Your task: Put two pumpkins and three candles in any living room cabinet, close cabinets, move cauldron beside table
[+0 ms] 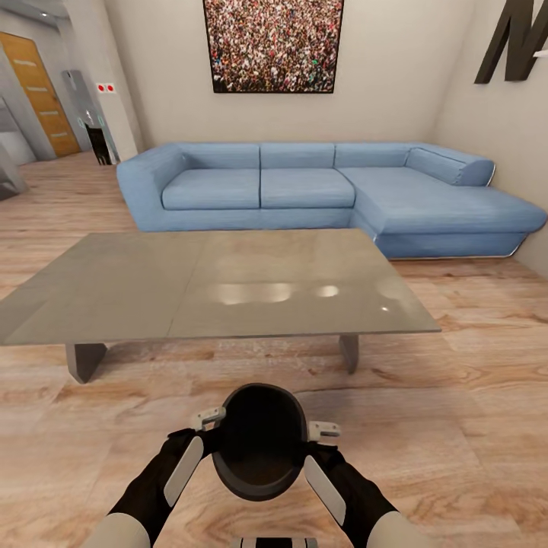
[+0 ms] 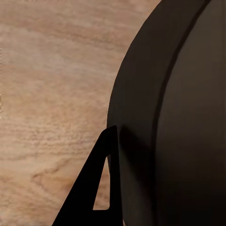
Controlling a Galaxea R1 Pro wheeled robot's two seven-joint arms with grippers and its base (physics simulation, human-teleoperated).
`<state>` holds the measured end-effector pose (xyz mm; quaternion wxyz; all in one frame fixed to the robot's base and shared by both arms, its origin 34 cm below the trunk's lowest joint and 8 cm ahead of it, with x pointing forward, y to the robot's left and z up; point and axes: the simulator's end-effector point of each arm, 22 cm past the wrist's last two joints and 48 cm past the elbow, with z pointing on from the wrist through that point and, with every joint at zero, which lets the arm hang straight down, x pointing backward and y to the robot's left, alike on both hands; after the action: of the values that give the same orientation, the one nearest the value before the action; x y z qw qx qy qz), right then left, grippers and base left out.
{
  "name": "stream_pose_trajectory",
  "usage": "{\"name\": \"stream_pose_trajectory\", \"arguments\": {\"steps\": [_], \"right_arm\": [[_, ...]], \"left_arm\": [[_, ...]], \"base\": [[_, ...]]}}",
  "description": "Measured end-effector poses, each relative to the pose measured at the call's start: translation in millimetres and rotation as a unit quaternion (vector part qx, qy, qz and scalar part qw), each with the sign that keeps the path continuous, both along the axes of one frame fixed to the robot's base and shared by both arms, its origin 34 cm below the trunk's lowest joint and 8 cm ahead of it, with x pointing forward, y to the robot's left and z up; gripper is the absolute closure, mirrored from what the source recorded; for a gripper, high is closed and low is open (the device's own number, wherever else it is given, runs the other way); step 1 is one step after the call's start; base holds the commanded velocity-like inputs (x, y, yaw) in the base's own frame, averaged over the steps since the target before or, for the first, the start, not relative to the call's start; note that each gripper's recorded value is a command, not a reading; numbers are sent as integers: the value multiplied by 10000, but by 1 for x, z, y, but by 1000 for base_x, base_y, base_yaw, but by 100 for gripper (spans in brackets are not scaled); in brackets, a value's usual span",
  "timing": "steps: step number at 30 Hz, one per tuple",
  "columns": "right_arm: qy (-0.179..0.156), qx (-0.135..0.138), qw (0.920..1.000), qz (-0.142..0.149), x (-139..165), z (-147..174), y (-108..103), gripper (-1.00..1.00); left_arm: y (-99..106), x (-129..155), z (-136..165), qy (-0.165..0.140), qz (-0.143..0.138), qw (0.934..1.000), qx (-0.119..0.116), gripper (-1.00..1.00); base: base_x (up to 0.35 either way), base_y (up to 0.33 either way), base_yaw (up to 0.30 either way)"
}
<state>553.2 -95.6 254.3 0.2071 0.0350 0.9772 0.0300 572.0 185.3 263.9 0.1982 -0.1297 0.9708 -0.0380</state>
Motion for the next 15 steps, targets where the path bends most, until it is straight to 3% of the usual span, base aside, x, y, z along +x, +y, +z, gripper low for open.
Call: {"name": "stream_pose_trajectory", "arguments": {"steps": [7,15], "right_arm": [[26,5,10000,-7,-2,-1,0,100],[30,5,10000,-6,-2,-2,0,100]], "left_arm": [[0,-2,-1,27,-2,10000,1,100],[0,-2,-2,30,-1,10000,0,100]], "base": [[26,0,118],[216,0,6]]}}
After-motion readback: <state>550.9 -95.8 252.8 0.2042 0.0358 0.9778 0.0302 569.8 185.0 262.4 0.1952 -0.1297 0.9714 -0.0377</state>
